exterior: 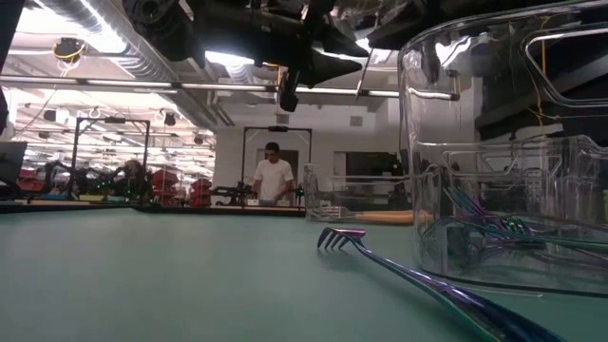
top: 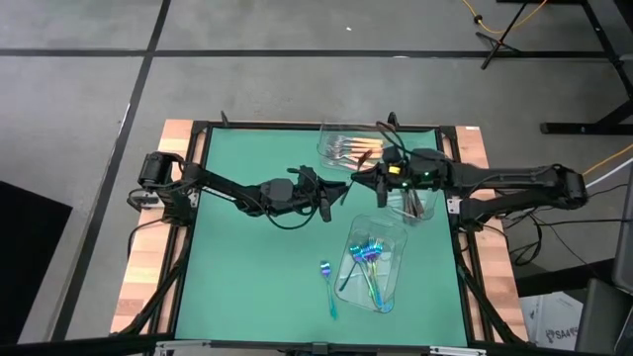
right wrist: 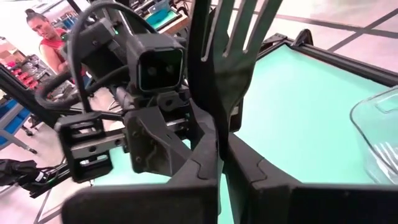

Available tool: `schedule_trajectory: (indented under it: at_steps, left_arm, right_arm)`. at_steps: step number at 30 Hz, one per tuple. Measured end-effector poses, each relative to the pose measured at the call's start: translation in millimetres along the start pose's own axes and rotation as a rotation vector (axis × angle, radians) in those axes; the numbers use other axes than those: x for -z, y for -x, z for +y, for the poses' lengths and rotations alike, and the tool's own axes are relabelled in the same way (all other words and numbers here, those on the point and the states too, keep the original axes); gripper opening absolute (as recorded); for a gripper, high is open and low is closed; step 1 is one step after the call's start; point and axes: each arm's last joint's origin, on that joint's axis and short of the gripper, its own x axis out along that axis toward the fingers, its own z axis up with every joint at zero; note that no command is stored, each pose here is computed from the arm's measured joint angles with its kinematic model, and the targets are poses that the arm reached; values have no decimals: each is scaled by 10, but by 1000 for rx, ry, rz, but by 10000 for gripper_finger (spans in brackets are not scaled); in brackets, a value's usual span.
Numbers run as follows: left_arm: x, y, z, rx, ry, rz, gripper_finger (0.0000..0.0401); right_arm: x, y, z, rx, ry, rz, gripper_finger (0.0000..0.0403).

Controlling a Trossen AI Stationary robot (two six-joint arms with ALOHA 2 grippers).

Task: Sort silverware by color (type)
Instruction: Put the black fork into the center transparent bin

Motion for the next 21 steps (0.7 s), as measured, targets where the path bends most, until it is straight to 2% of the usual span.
schedule_trajectory:
  at_steps: [4, 12, 17, 21]
  left_arm:
    - [8, 0, 5, -5, -2, 7, 86]
    - [19, 0, 12, -12, -8, 19, 87]
    - [20, 0, 13, -12, -9, 20, 87]
    - [22, 1, 11, -12, -9, 21, 87]
  right_arm:
    - [-40, 151, 0, 11, -3, 2, 1]
    - [-71, 475, -147, 112, -67, 61, 1]
    - [-86, 659, -252, 120, -155, 108, 1]
    - [-65, 761, -372, 185, -224, 152, 1]
